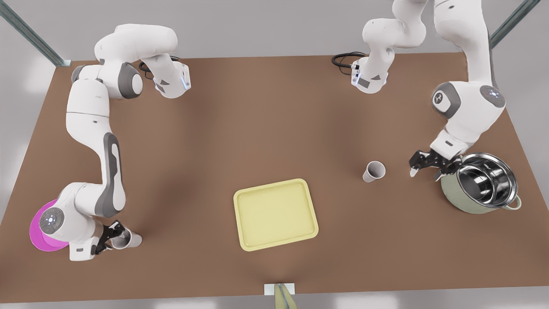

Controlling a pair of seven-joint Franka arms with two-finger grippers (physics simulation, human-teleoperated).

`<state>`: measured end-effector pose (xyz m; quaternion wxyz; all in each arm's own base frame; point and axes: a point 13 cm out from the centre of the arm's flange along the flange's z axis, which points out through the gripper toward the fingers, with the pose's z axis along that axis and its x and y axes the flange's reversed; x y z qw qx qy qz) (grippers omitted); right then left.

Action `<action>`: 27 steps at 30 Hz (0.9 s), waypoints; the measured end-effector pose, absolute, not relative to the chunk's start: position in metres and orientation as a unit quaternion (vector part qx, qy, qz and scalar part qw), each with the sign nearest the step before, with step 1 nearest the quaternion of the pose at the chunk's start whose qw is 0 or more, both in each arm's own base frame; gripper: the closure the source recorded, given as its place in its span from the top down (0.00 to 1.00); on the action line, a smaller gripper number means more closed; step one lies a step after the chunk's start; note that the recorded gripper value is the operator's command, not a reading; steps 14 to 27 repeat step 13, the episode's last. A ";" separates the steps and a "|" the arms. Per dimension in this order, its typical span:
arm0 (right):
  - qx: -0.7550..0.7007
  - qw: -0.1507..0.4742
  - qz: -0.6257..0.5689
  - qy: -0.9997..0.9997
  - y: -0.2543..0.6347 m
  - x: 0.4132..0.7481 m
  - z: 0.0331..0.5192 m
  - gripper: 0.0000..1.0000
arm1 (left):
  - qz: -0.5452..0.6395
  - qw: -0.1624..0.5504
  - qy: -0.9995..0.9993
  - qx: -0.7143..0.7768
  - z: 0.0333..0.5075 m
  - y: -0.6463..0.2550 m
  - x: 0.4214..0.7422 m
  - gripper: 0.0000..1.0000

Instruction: Use the left arm to pick up the white IKEA cup from the tray and place it on the middle-left position; use the right arm to pick up the white IKEA cup from the tray and place it on the middle-right position

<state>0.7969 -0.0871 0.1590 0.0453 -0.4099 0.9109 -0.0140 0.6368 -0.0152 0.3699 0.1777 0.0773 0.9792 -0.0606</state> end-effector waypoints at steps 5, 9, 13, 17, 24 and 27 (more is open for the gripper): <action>-0.429 0.065 -0.019 0.901 -0.032 0.778 0.325 1.00 | -0.057 0.159 0.984 0.055 0.484 0.008 0.621 1.00; -0.399 0.031 -0.004 0.917 -0.005 0.754 0.339 1.00 | -0.032 0.110 0.992 0.046 0.474 0.018 0.597 1.00; -0.347 -0.003 -0.029 0.937 -0.022 0.736 0.356 1.00 | -0.025 0.074 0.995 0.057 0.461 -0.006 0.590 1.00; -0.347 -0.003 -0.029 0.937 -0.022 0.736 0.356 1.00 | -0.025 0.074 0.995 0.057 0.461 -0.006 0.590 1.00; -0.347 -0.003 -0.029 0.937 -0.022 0.736 0.356 1.00 | -0.025 0.074 0.995 0.057 0.461 -0.006 0.590 1.00; -0.347 -0.003 -0.029 0.937 -0.022 0.736 0.356 1.00 | -0.025 0.074 0.995 0.057 0.461 -0.006 0.590 1.00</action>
